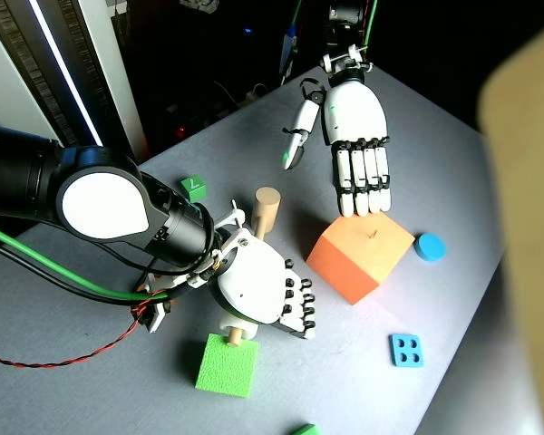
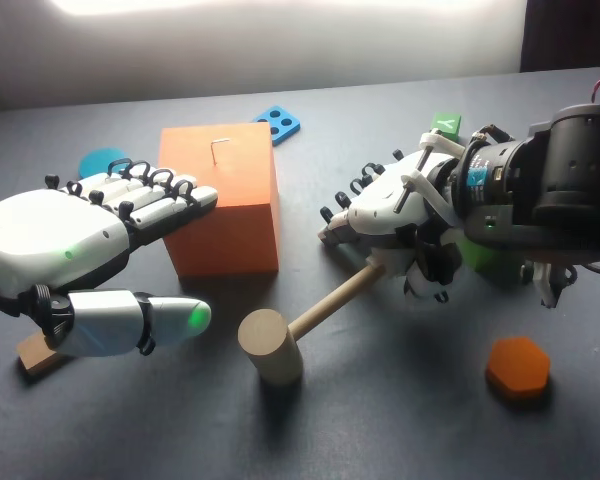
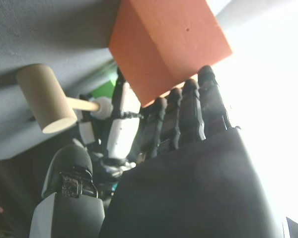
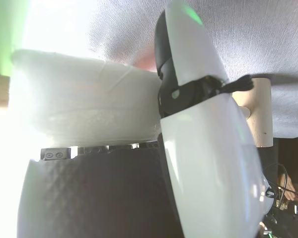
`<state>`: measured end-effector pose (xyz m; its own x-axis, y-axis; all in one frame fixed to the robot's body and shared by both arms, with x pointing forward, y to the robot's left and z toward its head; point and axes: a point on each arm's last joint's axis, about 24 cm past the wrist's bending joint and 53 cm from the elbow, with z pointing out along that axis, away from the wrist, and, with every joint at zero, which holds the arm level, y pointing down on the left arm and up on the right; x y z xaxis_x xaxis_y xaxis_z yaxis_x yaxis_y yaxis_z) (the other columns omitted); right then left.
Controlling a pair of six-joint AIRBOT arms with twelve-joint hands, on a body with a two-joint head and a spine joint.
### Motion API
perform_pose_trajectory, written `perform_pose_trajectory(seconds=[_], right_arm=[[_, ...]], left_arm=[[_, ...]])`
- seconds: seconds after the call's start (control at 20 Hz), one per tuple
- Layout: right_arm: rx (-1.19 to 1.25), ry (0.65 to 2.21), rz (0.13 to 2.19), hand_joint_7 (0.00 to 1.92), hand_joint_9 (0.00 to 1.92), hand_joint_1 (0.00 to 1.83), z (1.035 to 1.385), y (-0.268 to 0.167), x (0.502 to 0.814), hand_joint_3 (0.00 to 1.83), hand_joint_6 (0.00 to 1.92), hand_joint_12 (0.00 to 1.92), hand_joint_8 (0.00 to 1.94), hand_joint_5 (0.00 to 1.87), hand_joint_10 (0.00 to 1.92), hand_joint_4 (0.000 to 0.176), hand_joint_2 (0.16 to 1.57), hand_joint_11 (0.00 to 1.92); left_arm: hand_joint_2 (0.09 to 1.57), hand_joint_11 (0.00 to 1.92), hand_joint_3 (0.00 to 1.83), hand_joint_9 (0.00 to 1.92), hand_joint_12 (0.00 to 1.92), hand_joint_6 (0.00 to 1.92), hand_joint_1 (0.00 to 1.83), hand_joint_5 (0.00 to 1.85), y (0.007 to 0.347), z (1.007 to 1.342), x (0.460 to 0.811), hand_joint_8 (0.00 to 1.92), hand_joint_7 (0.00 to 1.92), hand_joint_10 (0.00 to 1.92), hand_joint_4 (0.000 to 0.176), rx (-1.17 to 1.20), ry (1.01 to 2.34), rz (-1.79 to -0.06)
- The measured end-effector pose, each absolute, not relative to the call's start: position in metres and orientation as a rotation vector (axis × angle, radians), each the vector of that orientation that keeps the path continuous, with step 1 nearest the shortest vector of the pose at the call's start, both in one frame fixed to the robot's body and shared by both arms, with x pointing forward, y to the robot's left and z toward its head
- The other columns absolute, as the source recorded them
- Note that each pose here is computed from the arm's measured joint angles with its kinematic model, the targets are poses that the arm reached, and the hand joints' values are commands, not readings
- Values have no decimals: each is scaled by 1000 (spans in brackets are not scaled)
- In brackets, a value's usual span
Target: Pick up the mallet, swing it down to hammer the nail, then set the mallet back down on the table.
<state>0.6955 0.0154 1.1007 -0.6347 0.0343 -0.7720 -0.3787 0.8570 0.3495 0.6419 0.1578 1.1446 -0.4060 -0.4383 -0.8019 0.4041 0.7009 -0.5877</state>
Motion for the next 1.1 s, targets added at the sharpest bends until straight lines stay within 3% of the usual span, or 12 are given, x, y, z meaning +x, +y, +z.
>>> perform_pose_trajectory(seconds=[0.1,0.15,0.2,0.25,0.3,0.5,0.55,0.65,0.75,0.95,1.05,1.1], right_arm=[[-256,2171,635,649,611,1251,1103,17,696,0,20,990,33,567,73,0,1053,93],[-263,2163,640,763,673,1229,1105,19,696,1,18,1088,96,699,263,0,1057,154],[-275,2149,651,791,640,1184,1108,22,696,10,965,1376,1166,722,586,0,1193,119],[-280,2140,661,718,508,1153,1110,24,696,4,1219,1486,1502,691,1051,0,1257,135],[-280,2138,666,672,467,1147,1111,24,696,0,1232,1525,1608,728,1307,0,1271,197],[-248,2184,635,642,531,1165,1099,16,694,0,1240,1647,1775,688,1697,0,1301,392],[-246,2186,631,579,560,1108,1099,15,695,0,1327,1693,1809,736,1806,0,1251,439],[-254,2179,624,735,827,1097,1100,13,695,0,1338,1899,1936,747,1916,0,1239,727],[-258,2185,627,900,1060,1132,1099,13,691,0,1862,1920,1941,664,1921,0,1227,1101],[-277,2181,646,1217,1330,755,1103,17,683,7,1921,1921,1941,1013,1921,0,1368,1502],[-281,2170,665,1425,1516,457,1110,20,679,13,1921,1921,1941,1170,1921,0,1426,1681],[-291,2156,665,1507,1616,300,1117,19,678,2,1921,1921,1941,1240,1921,27,1489,1793]], left_arm=[[1221,0,0,0,0,0,0,7,158,1145,642,0,0,0,0,-28,1765,-917],[1225,0,1,0,0,5,0,20,158,1144,642,0,0,0,0,-27,1766,-916],[1224,0,1,0,0,10,0,31,158,1144,642,0,0,0,0,-27,1767,-916],[1224,0,0,0,0,4,0,20,158,1144,642,0,0,0,0,-26,1767,-916],[1222,0,0,0,0,5,0,23,158,1144,642,0,0,0,0,-26,1767,-916],[1224,0,0,0,0,4,0,23,158,1144,642,0,0,0,0,-27,1767,-916],[1228,0,2,0,0,1,0,17,158,1144,642,0,0,0,0,-27,1767,-916],[1222,0,0,0,0,1,0,5,158,1144,642,0,0,0,0,-26,1767,-916],[1220,0,0,0,0,4,0,12,158,1144,642,0,0,0,0,-27,1767,-916],[1223,0,0,0,0,5,0,21,158,1144,642,0,0,0,0,-27,1768,-916],[1228,0,2,0,0,6,0,26,158,1144,642,0,0,0,0,-27,1768,-916],[1222,0,0,0,0,5,0,25,158,1144,642,0,0,0,0,-26,1769,-915]])
